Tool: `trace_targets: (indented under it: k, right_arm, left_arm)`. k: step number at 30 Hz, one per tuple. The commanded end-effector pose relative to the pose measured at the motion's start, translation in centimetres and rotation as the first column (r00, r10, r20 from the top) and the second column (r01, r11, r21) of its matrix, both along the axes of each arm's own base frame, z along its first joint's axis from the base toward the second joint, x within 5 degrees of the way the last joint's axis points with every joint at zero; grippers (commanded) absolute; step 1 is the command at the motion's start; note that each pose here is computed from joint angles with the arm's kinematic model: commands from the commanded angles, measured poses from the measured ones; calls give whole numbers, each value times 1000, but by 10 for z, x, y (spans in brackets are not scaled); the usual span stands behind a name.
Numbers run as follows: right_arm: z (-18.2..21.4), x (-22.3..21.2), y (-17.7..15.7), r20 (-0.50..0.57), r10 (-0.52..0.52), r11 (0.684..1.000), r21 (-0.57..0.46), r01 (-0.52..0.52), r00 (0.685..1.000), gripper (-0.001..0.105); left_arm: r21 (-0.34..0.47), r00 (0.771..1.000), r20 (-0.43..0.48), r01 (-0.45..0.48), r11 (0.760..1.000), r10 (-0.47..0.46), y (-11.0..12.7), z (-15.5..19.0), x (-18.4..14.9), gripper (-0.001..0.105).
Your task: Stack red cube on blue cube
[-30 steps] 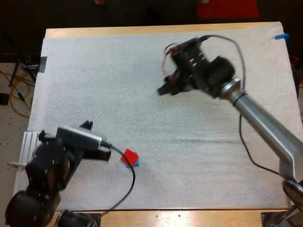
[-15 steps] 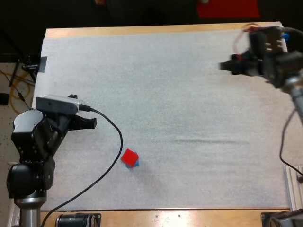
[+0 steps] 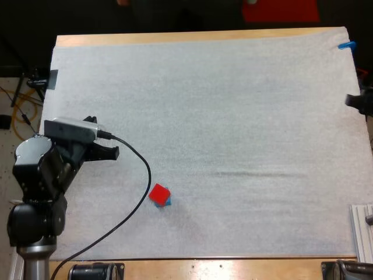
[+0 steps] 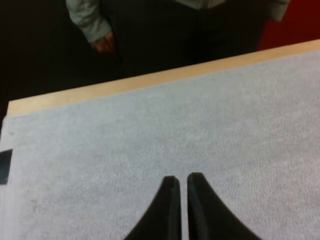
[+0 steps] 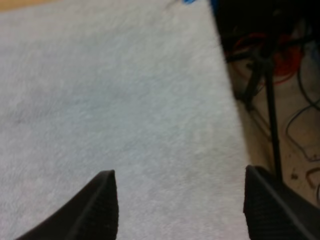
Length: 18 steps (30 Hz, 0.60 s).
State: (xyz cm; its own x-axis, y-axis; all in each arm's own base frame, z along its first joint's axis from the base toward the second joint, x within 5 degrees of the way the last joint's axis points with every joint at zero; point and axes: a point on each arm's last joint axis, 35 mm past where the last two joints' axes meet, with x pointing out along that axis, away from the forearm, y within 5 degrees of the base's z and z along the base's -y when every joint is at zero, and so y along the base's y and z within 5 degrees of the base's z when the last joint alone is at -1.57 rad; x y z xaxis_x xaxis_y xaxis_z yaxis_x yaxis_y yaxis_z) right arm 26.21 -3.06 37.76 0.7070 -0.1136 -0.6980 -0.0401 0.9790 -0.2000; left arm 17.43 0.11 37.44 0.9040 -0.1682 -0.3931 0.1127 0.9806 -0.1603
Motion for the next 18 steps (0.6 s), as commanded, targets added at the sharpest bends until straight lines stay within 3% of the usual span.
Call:
trace_targets:
  k: [1, 8, 12, 18]
  right_arm:
    - [9, -13, -3, 52, 5, 1000, -6, -5, 999, 54]
    - [24, -75, 6, 207, 30, 999, -18, -27, 978, 54]
    - [25, -112, 11, 281, 49, 999, -27, -43, 958, 54]
    - [20, -172, 21, 421, 97, 995, -40, -88, 902, 54]
  left_arm:
    - [4, 999, 40, 9, 1000, -9, -1, 8, -8, 0]
    - [20, 982, 181, 53, 998, -56, -9, 29, -51, 0]
    - [22, 975, 208, 69, 997, -72, -11, 32, -79, 0]
    - [54, 967, 253, 28, 998, -41, -8, 31, -124, 0]
